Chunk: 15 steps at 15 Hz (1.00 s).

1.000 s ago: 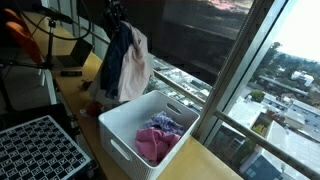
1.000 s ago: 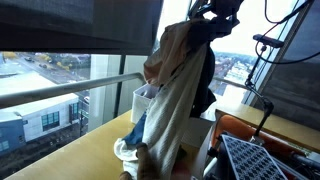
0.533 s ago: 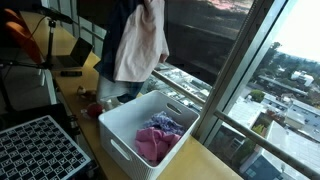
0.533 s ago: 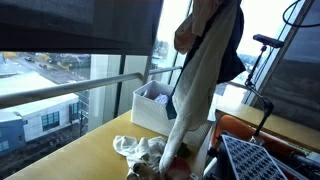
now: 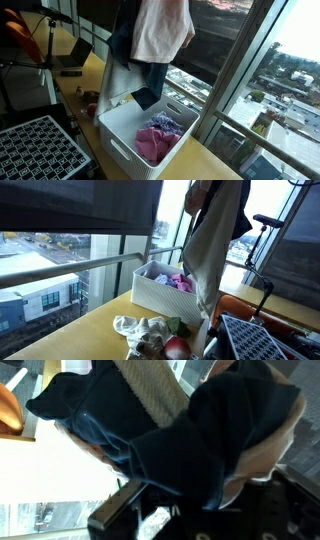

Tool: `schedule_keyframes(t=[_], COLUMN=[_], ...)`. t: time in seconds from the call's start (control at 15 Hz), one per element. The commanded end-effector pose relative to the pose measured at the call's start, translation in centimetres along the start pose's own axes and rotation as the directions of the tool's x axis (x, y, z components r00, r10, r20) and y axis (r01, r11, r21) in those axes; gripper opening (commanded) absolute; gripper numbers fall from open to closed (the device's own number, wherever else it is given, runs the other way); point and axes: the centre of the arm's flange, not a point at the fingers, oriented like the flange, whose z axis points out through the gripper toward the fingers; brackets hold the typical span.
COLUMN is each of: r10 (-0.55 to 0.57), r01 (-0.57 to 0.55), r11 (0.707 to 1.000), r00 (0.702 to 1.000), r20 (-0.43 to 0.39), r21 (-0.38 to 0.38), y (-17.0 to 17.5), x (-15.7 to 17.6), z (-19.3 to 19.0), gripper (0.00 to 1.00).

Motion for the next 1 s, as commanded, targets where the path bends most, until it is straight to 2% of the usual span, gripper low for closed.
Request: schedule_keyframes(t=[0.0, 0.33, 0.53, 0.6, 0.93], r10=[-0.014, -0.021, -0.028, -0.032, -0.077], r01=[0.014, 0.026, 0.041, 0.049, 0.112], r11=[1.0, 0.997, 0.993, 0.992, 0.985], r00=[1.0, 0.997, 0.992, 0.99, 0.967], r20=[0.012, 0.079, 0.122, 0.14, 0.245], r21=[-0.014, -0.072, -0.112, -0.119, -0.132], y=[-2.2, -1.9, -0.9, -0.6, -1.4], x=[3.0, 6.4, 6.7, 6.0, -2.1], z=[4.4, 17.2, 24.1, 26.0, 31.4], gripper=[0.0, 0.0, 0.0, 0.0, 0.0])
